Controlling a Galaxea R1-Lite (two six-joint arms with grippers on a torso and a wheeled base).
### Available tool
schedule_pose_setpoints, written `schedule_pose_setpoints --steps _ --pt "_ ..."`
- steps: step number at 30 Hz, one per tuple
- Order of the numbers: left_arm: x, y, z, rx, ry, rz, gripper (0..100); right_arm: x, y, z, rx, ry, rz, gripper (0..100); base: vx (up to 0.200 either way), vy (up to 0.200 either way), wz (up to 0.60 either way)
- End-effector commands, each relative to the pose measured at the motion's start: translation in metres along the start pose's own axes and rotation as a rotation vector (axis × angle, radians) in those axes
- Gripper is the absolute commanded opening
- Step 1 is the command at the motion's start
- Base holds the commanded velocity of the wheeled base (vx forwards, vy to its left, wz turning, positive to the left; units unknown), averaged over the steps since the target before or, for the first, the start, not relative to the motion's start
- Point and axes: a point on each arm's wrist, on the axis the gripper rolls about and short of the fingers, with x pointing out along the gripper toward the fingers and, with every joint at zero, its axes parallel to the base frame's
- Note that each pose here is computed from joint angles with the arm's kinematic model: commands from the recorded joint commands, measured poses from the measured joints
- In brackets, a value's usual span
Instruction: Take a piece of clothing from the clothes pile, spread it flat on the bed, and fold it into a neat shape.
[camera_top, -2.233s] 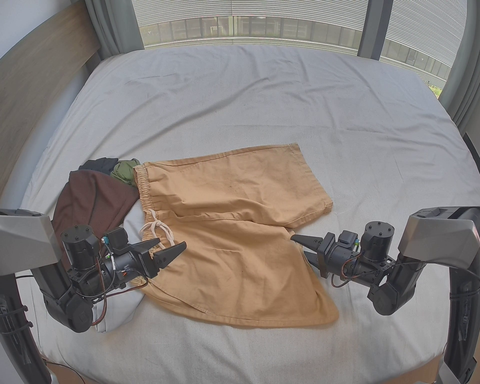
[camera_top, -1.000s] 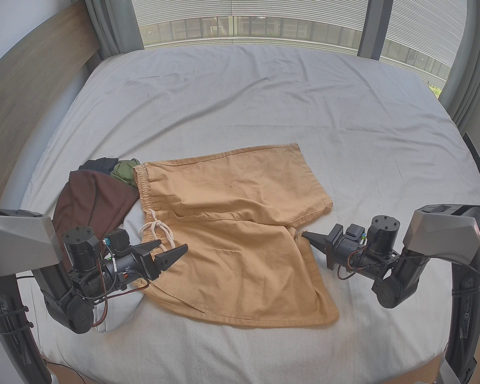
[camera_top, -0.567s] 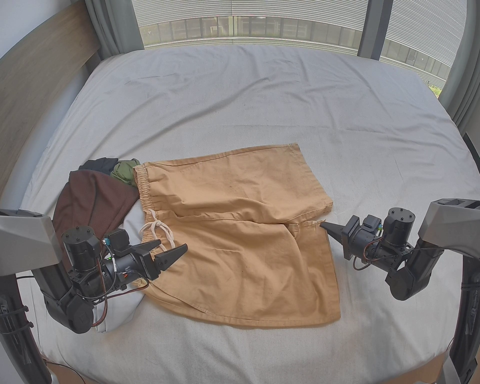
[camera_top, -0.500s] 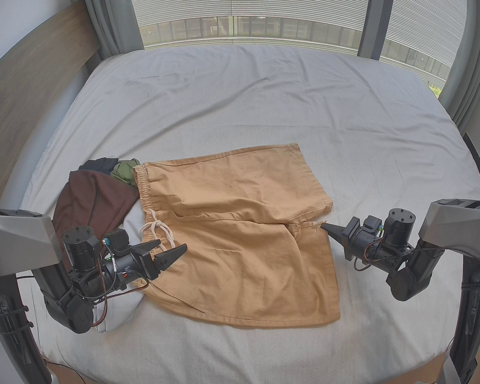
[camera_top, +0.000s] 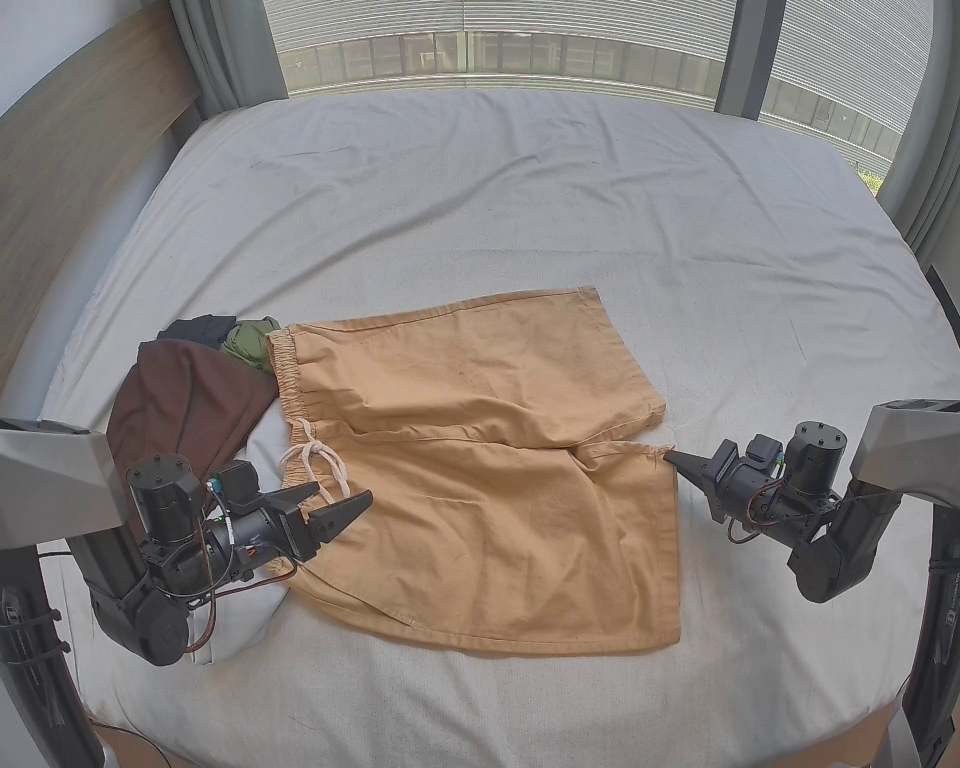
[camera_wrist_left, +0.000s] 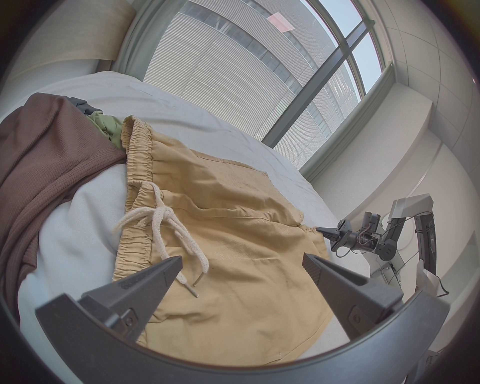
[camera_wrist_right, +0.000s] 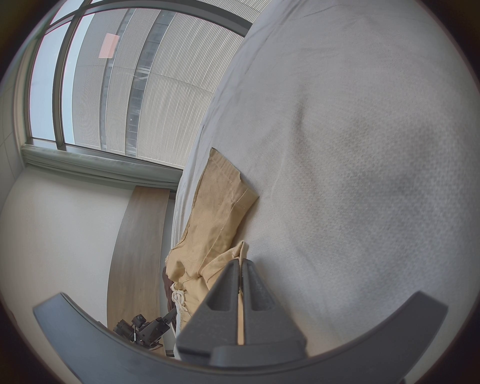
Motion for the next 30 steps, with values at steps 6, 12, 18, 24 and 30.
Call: schedule_pose_setpoints --steps 6,12,18,24,30 --pt "0.001 0.002 -0.003 -0.006 0.008 0.01 100 -0.001 -0.001 0.016 -0.016 -0.049 0.014 0 0.0 0.0 0.0" --pt "0.001 0.003 -0.003 -0.007 0.006 0.017 100 -0.001 -0.002 0.019 -0.018 -0.059 0.011 0 0.0 0.0 0.0" --pt "0.0 0.003 -0.004 -0.009 0.011 0.02 100 -0.001 -0.005 0.017 -0.047 -0.055 0.005 0 0.0 0.0 0.0" --pt "-0.001 0.004 -0.003 -0.011 0.004 0.038 100 0.0 -0.004 0.016 -0.084 -0.05 0.007 100 0.0 0.0 0.0" --pt "-0.022 0.018 0.016 -0.019 -0.061 0.095 100 -0.012 0.036 0.03 -0.204 -0.125 0.122 100 0.0 0.0 0.0"
